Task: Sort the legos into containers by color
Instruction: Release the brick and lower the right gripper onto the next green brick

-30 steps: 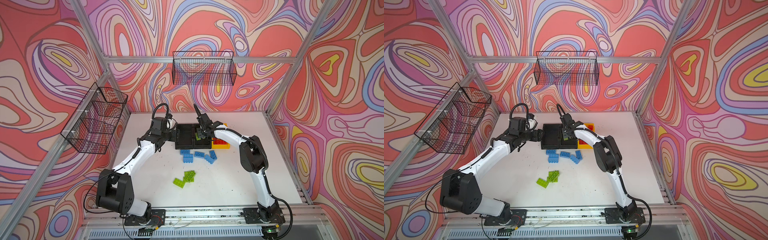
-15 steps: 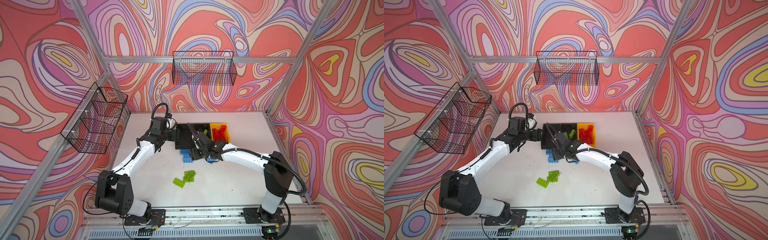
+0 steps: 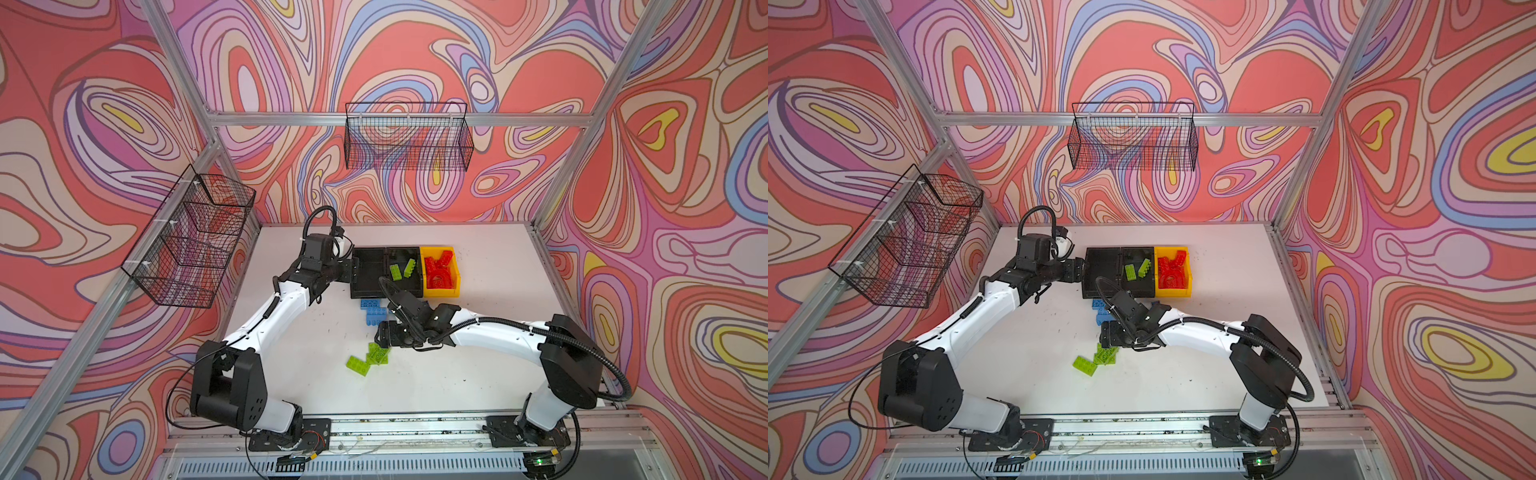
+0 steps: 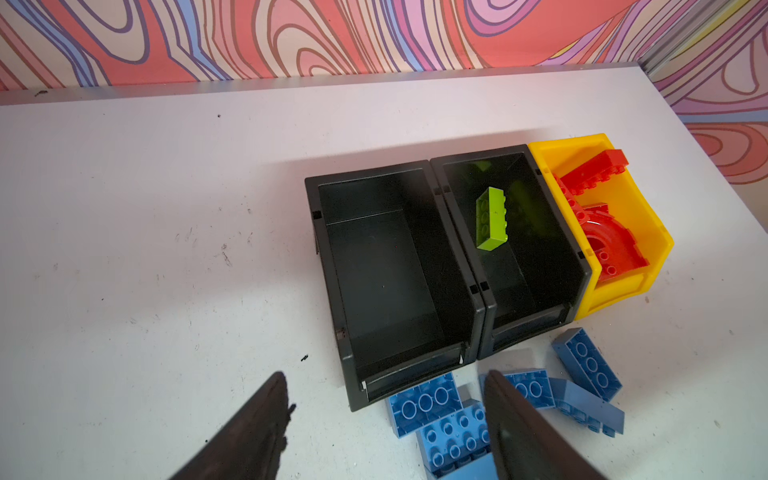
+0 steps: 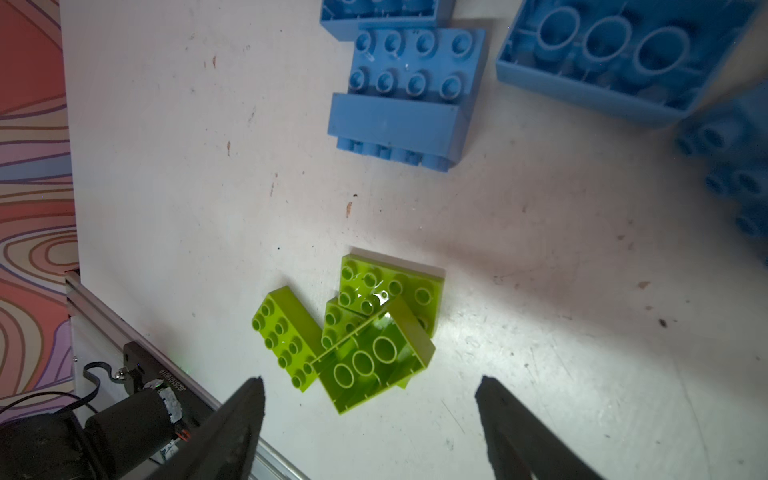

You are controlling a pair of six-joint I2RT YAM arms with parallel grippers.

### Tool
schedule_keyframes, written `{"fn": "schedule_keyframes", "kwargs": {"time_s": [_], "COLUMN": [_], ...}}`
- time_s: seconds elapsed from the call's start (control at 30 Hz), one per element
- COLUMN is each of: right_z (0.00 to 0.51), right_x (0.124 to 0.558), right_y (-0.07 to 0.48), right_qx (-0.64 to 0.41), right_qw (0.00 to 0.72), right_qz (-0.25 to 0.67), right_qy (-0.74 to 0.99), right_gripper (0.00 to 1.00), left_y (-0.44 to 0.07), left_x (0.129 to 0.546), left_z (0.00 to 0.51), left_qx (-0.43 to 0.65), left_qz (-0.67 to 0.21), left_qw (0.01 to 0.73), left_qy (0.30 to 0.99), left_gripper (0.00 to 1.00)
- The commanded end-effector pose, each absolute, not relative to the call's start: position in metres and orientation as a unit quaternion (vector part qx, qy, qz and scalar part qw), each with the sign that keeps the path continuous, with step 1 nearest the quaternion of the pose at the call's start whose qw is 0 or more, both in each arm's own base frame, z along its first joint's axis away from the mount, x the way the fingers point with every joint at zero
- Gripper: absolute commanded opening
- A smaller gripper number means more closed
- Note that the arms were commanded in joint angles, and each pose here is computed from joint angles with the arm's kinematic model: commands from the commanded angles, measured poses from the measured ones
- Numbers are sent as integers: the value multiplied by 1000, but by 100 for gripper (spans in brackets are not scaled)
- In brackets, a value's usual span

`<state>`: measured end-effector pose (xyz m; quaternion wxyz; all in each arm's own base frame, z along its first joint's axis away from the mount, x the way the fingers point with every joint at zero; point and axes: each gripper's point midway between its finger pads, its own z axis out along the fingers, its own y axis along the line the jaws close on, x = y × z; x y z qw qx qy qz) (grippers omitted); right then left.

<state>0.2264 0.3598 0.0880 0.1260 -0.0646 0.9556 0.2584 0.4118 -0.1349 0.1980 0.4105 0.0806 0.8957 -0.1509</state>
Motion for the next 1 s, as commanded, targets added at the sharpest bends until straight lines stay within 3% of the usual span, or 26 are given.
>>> {"fn": "schedule_keyframes", "kwargs": {"time_s": [0.0, 0.5, 0.97], "right_z": [69, 45, 28], "right_x": [213, 214, 219], "right_y": [369, 387, 371], "right_qx": [-61, -82, -104], "right_qw": [91, 71, 86], "right_qz": [255, 232, 124], "right_qy": [961, 967, 983], "right_gripper": [86, 83, 57], "left_y": [-132, -132, -131], "left_x": [415, 414, 414], "left_z": [207, 208, 209], "left_qx": [81, 82, 83], "left_qz": [-149, -148, -145], "left_qw": [418, 420, 421], "left_qy": [893, 892, 892], "left_gripper": [77, 77, 77]}}
